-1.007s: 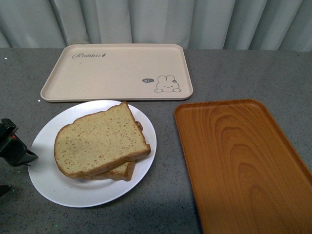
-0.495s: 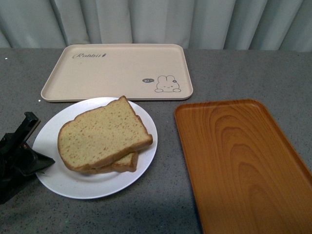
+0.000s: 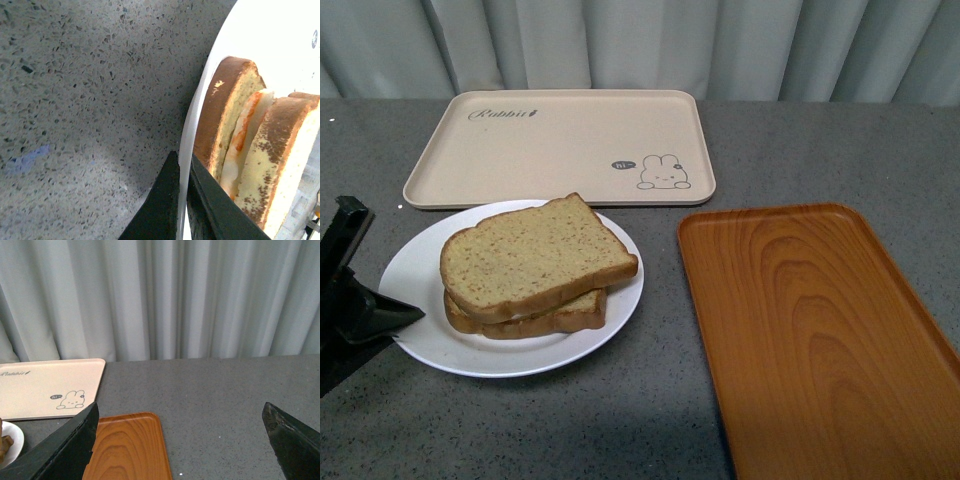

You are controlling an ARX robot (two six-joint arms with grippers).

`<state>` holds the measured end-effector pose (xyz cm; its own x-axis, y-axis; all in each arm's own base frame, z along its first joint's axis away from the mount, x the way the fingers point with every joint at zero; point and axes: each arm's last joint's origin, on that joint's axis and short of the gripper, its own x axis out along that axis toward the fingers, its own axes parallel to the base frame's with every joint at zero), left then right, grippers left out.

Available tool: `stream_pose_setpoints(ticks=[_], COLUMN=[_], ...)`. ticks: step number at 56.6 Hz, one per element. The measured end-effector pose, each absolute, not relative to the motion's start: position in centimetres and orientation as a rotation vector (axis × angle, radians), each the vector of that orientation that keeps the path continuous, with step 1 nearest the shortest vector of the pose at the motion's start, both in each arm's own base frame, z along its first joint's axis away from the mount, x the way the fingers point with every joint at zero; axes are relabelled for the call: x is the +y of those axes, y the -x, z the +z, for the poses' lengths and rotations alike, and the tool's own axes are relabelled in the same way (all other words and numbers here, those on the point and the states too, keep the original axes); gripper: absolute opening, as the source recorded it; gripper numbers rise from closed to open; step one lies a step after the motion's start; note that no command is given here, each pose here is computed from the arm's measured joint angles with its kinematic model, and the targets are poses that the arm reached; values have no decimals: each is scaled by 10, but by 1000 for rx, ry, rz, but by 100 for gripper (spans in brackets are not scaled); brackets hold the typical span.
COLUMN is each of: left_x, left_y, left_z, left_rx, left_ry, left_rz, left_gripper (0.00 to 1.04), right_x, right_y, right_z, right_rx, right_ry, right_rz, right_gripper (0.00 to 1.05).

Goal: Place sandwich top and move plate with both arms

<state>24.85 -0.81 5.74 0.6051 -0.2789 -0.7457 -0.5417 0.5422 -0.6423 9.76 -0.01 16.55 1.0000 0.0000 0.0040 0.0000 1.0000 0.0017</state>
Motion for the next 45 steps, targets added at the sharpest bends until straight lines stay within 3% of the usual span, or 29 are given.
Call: stream_pose_setpoints(ticks=[22, 45], left_x=[1, -8], left_y=[-233, -246], left_z=[79, 95], left_rx=[835, 703], left_ry=[1113, 1256], left_rz=[157, 16], left_gripper=[4, 4], right_x=[0, 0], right_y=[-98, -98], right_z=[166, 166], right_rx=[-4, -4], right_ry=[-2, -2], right_rz=[0, 0], right_gripper=[96, 96])
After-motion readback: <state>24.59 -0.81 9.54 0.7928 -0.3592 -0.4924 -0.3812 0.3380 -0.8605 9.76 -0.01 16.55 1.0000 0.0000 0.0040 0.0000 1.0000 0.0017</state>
